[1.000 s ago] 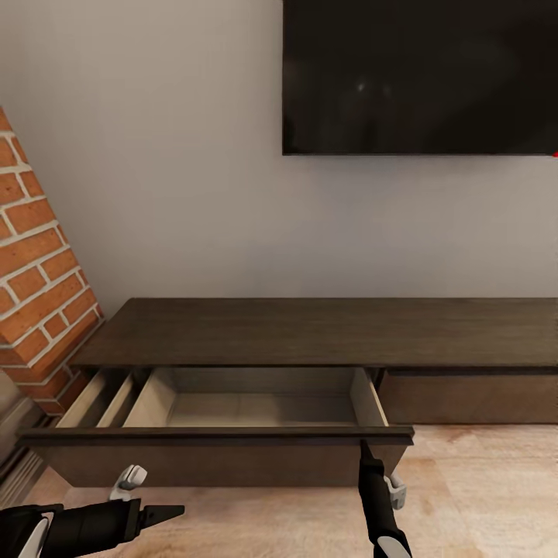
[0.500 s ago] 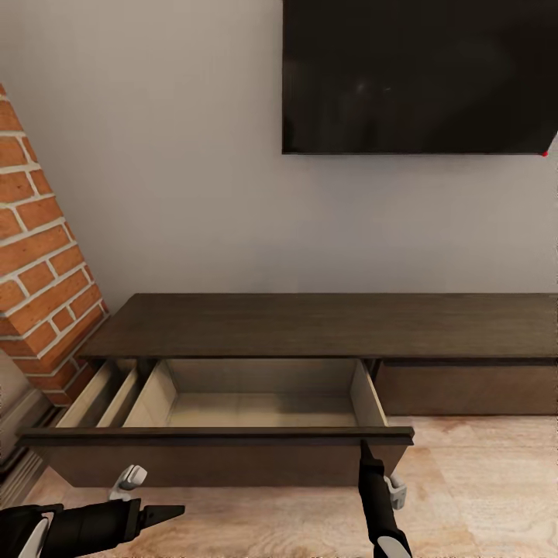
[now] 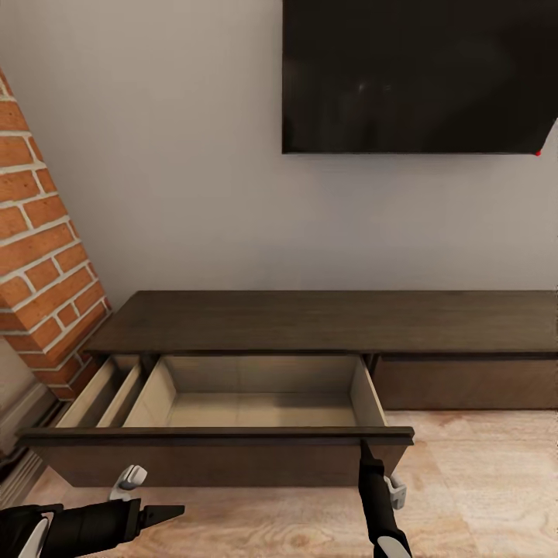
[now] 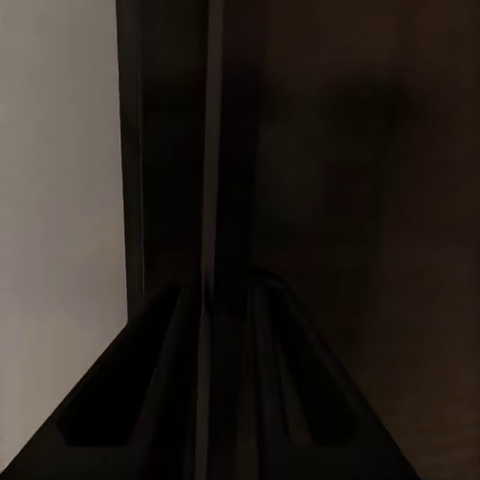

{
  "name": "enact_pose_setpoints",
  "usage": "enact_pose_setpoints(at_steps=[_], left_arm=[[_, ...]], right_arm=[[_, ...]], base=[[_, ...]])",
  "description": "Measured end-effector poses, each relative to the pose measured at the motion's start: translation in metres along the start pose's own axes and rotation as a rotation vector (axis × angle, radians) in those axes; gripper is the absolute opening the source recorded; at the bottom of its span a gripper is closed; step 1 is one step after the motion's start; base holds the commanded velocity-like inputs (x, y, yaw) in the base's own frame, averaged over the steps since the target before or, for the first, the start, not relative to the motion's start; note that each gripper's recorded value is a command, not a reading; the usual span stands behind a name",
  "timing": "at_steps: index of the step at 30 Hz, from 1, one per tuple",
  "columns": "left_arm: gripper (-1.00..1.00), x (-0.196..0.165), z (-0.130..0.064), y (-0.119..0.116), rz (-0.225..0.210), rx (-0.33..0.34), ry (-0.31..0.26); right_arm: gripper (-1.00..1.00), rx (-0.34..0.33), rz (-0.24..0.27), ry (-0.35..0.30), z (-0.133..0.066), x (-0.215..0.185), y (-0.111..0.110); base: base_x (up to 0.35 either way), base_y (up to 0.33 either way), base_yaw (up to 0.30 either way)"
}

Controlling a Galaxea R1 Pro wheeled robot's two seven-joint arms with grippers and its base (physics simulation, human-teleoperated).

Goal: Place each of the two pumpkins and all three candles from the living room inside a cabinet in the living room (use any cabinet), then make sure every cabinet is closed, and position the cauldron so it is next to a table in the living room.

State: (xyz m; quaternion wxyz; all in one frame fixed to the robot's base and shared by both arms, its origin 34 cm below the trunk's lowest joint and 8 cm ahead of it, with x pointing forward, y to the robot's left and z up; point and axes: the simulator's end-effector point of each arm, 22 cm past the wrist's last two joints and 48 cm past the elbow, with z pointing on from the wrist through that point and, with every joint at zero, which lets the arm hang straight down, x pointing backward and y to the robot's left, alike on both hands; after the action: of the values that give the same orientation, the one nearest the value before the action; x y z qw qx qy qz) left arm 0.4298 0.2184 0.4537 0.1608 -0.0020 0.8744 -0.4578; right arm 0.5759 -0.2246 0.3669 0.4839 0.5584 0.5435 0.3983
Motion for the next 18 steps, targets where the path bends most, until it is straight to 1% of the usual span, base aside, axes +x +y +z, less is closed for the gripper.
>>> enact_pose_setpoints(at_steps=[10,18], left_arm=[[1.0,0.0,0.0,0.0,0.0,0.0,0.0],[1.0,0.0,0.0,-0.0001,0.0,0.0,0.0]], right_arm=[[-1.0,0.0,0.0,0.0,0.0,0.0,0.0],[-1.0,0.0,-0.001,0.0,0.0,0.0,0.0]], base=[[-0.055,0.0,0.0],[-0.026,0.0,0.0]])
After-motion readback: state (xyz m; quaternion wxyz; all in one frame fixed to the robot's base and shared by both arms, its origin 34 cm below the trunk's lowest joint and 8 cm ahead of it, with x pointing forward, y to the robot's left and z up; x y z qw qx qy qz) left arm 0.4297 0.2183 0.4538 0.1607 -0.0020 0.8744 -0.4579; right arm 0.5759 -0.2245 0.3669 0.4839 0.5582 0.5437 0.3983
